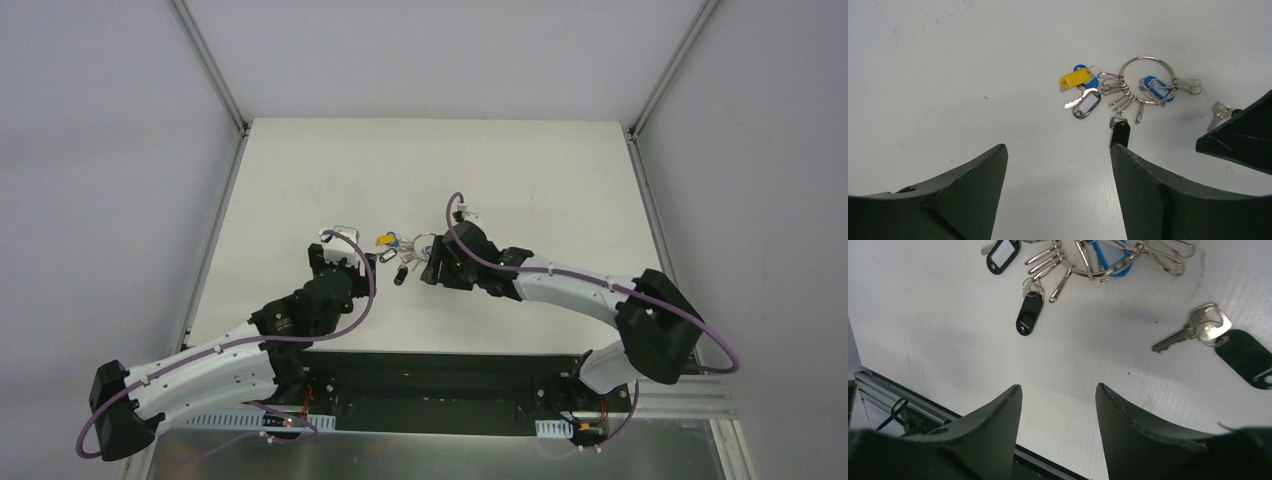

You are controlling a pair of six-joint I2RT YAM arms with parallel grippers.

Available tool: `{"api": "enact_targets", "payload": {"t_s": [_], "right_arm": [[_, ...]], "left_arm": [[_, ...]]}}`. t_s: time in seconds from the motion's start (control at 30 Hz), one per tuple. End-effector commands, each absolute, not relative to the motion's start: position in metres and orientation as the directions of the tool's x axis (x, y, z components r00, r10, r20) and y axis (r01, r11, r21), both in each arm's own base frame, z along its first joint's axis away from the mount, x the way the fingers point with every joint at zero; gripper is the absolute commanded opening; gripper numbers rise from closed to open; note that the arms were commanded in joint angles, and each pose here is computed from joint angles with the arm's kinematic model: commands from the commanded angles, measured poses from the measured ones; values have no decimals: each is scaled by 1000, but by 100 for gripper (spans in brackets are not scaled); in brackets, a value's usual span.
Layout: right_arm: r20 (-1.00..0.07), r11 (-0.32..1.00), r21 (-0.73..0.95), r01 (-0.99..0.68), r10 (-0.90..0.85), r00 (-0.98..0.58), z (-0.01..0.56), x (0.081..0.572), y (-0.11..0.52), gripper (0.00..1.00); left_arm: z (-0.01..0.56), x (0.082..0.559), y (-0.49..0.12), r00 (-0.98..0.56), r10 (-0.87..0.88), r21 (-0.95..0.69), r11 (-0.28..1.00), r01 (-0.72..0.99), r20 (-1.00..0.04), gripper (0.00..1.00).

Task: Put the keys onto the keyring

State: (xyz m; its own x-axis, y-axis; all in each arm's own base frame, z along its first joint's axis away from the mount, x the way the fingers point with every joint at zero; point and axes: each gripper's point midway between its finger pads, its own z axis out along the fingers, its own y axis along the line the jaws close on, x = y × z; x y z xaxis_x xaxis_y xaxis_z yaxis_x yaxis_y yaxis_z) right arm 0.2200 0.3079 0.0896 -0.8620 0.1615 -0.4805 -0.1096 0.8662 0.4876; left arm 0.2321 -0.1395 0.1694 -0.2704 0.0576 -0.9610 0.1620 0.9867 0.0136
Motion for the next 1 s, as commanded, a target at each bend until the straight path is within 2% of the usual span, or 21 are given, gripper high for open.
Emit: {"api": "enact_targets", "payload": {"t_s": [0.0, 0.23, 0.97], "right_arm": [[-482, 853, 519, -57, 237, -843, 94, 239, 337, 57], [-490, 880, 476, -7, 258, -833, 74, 258, 358, 49], [-534, 945, 323, 54, 229, -814, 32, 281, 364, 39]], "left_arm": [[166, 232, -133, -252, 30, -2, 992, 125, -967, 74], [158, 226, -131, -250, 1, -37, 989, 146, -968, 75], [164, 220, -134, -231, -59, -106, 975, 196, -971, 76]]}}
